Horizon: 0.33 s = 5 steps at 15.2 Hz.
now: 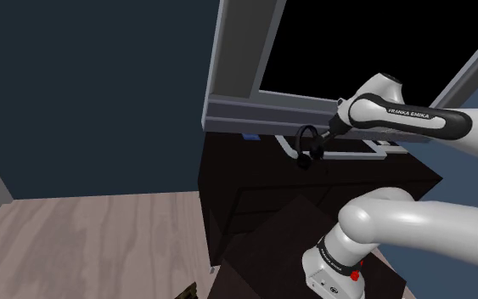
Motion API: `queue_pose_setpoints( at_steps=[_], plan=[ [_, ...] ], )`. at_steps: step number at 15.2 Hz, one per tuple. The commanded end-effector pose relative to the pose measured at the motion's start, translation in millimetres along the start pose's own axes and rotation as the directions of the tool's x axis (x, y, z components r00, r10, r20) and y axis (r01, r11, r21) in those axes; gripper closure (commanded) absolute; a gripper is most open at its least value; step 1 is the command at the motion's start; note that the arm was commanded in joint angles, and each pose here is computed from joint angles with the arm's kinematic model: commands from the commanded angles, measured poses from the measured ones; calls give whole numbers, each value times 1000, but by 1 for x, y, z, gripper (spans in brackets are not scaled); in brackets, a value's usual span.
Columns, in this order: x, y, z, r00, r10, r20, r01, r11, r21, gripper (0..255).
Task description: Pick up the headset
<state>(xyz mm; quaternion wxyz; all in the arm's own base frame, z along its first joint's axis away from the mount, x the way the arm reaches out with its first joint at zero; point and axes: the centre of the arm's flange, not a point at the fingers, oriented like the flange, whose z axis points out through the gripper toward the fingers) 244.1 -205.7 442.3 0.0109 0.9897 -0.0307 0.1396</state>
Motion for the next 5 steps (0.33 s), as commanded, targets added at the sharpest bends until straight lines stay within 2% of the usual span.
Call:
queue_pose_setpoints(
  at_steps=[1, 5],
  plan=[
    [4, 0, -11, 1000, 0, 0, 0, 1000, 0, 255],
    [7, 0, -22, 1000, 0, 0, 0, 1000, 0, 255]
  ],
)
